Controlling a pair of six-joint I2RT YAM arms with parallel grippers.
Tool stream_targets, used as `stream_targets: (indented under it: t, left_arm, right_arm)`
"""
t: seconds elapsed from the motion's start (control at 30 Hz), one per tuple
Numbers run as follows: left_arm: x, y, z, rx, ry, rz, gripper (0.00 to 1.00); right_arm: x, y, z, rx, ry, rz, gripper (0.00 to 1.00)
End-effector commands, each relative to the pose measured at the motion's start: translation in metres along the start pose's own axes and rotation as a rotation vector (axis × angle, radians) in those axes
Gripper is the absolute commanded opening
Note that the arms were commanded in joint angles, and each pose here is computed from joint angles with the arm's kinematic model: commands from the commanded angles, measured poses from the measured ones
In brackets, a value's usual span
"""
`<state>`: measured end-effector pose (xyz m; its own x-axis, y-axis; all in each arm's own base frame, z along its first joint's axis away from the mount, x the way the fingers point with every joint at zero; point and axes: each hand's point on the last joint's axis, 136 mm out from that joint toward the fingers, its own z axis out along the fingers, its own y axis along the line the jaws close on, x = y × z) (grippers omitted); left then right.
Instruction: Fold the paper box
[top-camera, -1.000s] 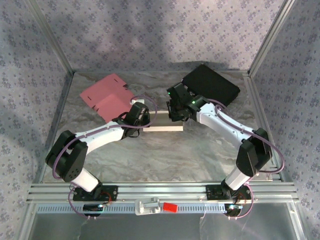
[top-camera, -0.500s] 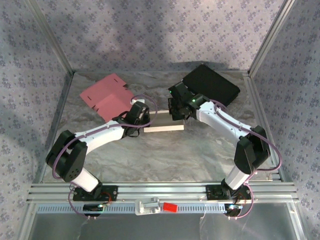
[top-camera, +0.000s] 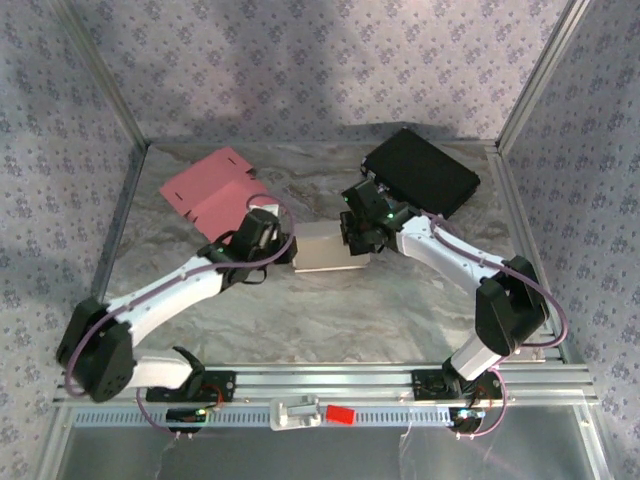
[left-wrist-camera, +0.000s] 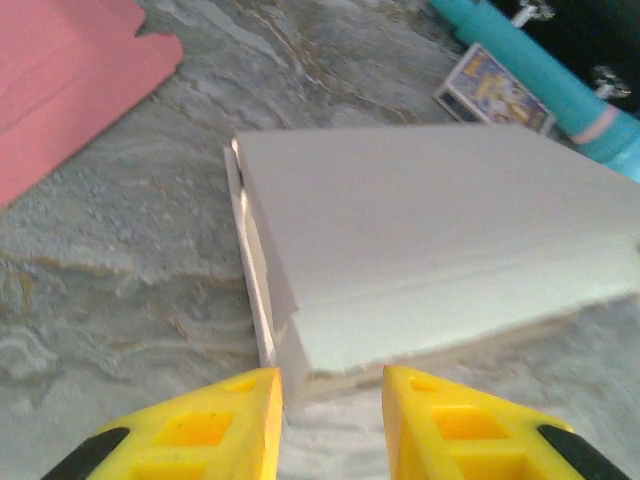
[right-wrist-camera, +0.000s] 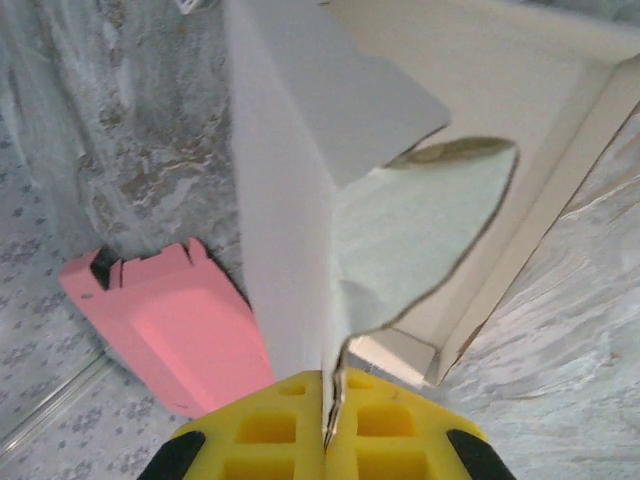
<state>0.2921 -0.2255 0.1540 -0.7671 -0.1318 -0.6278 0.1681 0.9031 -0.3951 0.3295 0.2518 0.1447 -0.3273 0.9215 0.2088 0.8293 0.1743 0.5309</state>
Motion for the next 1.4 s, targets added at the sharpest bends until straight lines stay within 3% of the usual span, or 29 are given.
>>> stream_targets:
  t: [0.0,0.13,0.33,0.53,0.87,1.37]
  left_arm:
    - [0.008,-0.005,-0.026,0.078,-0.006,-0.062,0.33]
    - [0.001,0.008,-0.038,0.077,-0.019,-0.154,0.38]
    - [-0.002,0.010,-0.010,0.113,0.078,-0.311,0.39]
    - [0.011,0.008,0.030,0.108,0.182,-0.365,0.38]
    - [0.013,0.010,0.063,0.091,0.211,-0.393,0.38]
    - [0.031,0.010,0.079,0.094,0.265,-0.391,0.19]
  right_arm:
    - [-0.002,-0.010,-0.005,0.020,-0.005,-0.037,0.00]
    - [-0.004,-0.028,0.001,0.051,-0.009,-0.068,0.00]
    - [-0.008,-0.043,0.014,0.048,0.004,-0.113,0.00]
    - [-0.009,-0.047,0.015,0.045,0.006,-0.119,0.00]
    - [-0.010,-0.052,0.015,0.061,0.012,-0.119,0.00]
    - [-0.014,-0.057,0.017,0.081,0.018,-0.118,0.00]
